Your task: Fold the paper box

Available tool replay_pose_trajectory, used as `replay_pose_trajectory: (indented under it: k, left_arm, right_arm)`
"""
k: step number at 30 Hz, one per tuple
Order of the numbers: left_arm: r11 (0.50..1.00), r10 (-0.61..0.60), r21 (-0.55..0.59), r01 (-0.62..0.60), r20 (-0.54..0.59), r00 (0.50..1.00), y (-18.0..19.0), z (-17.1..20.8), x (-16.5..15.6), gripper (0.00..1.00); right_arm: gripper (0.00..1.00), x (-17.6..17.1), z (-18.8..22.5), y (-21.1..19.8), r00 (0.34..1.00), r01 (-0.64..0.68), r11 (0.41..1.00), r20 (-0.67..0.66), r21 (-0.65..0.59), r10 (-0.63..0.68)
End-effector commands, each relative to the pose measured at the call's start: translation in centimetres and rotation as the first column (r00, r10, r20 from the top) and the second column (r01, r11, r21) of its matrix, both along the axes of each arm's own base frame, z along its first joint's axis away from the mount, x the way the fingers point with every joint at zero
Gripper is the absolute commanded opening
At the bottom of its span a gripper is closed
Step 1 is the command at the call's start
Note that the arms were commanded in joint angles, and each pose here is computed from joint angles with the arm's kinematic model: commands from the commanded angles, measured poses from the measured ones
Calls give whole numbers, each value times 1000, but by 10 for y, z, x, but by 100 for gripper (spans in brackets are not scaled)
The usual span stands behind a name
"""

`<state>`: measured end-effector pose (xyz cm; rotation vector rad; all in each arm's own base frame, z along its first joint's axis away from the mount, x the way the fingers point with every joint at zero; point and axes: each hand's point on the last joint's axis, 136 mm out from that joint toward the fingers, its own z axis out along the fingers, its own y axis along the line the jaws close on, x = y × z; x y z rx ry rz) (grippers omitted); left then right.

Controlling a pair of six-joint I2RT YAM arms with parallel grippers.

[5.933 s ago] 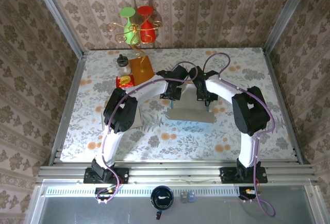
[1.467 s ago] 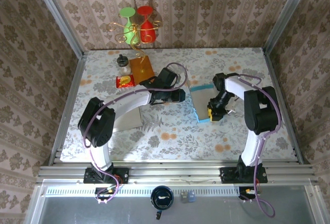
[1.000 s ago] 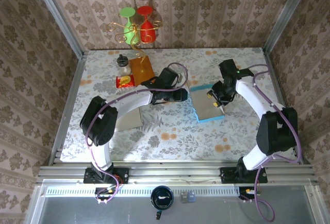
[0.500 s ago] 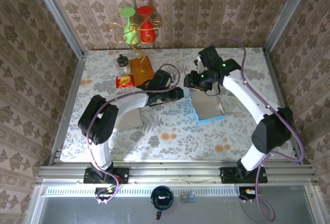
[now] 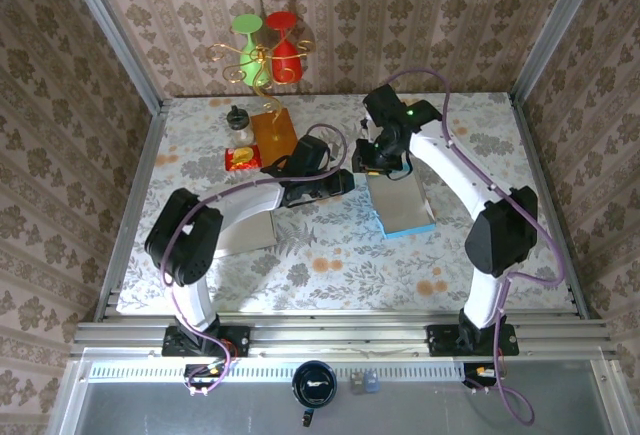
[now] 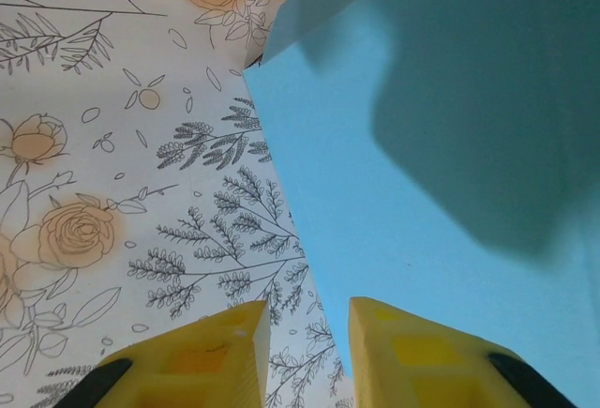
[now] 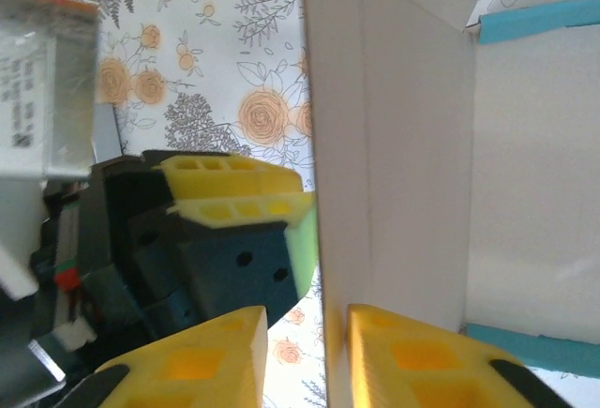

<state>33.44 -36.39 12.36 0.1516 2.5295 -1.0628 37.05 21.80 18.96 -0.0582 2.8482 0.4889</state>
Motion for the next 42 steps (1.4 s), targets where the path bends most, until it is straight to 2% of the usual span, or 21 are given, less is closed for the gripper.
replay_pose_trajectory:
  k: [1, 3, 9, 13, 15, 19, 22, 24, 27, 33, 36, 42]
  left_arm:
    - [1000, -14, 26, 13, 54, 998, 10, 19, -3, 28]
    - [999, -18, 39, 15, 75, 997, 14, 25, -3, 28]
    - [997, -31, 78, 22, 120, 992, 26, 40, -9, 29]
    - [995, -33, 93, 21, 137, 990, 33, 47, -14, 29]
    - [994, -35, 105, 20, 145, 989, 38, 50, -17, 29]
    - [992, -39, 121, 20, 154, 987, 48, 53, -23, 29]
    - [991, -44, 129, 25, 151, 988, 54, 52, -29, 29]
    - [991, -54, 130, 35, 146, 988, 57, 52, -34, 30]
    - [990, -77, 132, 58, 146, 986, 60, 52, -41, 31]
    - [985, -113, 146, 94, 133, 985, 65, 52, -52, 31]
    - [984, -115, 149, 95, 130, 985, 69, 52, -56, 31]
    - [981, -126, 164, 106, 121, 985, 76, 50, -65, 31]
  right_arm:
    - [25, 1, -5, -5, 999, 39, 998, -19, -54, -40]
    - [21, 5, -4, -7, 997, 78, 996, -9, -53, -78]
    - [0, 15, 6, -11, 974, 227, 974, 29, -21, -226]
    - [0, 20, 21, -24, 922, 383, 924, 64, -2, -382]
    - [0, 22, 29, -34, 868, 492, 871, 74, 10, -491]
    - [0, 26, 41, -47, 733, 674, 736, 64, 68, -677]
    - [0, 26, 43, -59, 597, 799, 598, 33, 68, -802]
    - [0, 22, 42, -70, 482, 876, 483, 11, 10, -876]
    - [0, 19, 42, -79, 337, 940, 338, -23, -48, -941]
    - [0, 23, 47, -90, 70, 994, 79, -108, -80, -992]
    - [0, 31, 44, -95, -27, 993, -10, -152, -114, -988]
    - [0, 45, 33, -97, -169, 980, -141, -209, -142, -963]
